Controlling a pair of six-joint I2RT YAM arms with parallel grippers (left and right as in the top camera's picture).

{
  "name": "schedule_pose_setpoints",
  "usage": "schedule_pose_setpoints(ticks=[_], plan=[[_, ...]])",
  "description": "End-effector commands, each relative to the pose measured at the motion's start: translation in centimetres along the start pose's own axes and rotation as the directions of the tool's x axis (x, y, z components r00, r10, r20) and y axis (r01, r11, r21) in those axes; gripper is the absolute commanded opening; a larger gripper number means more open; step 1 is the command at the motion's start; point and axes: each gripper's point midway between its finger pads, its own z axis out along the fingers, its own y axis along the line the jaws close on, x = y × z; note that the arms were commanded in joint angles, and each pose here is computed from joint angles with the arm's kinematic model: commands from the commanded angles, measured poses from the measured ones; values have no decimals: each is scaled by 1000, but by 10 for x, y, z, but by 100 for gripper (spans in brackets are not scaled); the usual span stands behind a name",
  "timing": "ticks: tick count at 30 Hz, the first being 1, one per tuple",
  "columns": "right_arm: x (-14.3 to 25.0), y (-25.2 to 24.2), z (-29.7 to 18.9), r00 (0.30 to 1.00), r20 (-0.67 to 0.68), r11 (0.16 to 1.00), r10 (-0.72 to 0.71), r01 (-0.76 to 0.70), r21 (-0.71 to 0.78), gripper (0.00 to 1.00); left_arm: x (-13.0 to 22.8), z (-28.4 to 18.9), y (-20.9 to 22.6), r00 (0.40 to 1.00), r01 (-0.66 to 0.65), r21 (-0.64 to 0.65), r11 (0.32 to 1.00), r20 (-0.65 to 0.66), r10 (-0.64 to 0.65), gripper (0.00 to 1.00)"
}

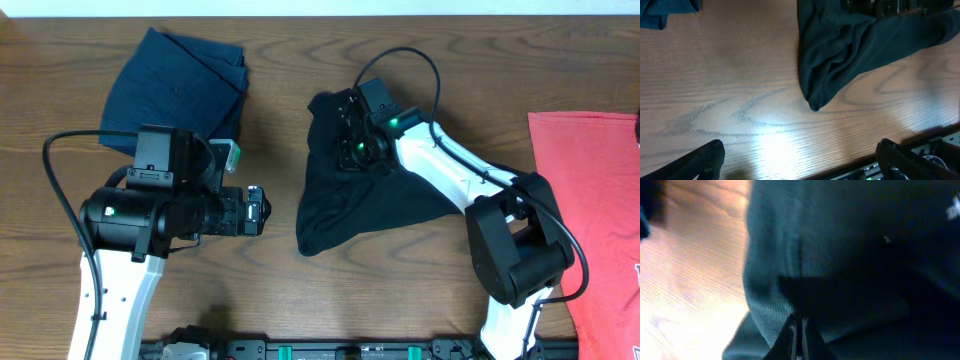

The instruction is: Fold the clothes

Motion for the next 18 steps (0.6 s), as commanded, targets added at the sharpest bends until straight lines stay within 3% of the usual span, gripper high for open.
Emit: schedule_pose_setpoints(ticks=[1,4,8,13,18], plan=[[-11,12,-9,995,54,996,-78,80,-28,1,3,2,2,1000,-4,-12,1000,-14,4,98],[-19,35,-28,978,108,977,-176,187,-104,1,5,2,3,1000,-1,-13,1000,-24,1,98],[-15,86,-63,919,195,887,-342,384,-256,1,6,2,3,1000,-1,-14,1000,-25,0,98],[8,125,-72,870,218,826,-442,489,-280,1,5,2,6,1000,-2,-33,999,-23,1,98],[35,126,-43,883,131,869,-451,468,-160,1,6,2,7,1000,-1,-40,999,-26,-1,98]])
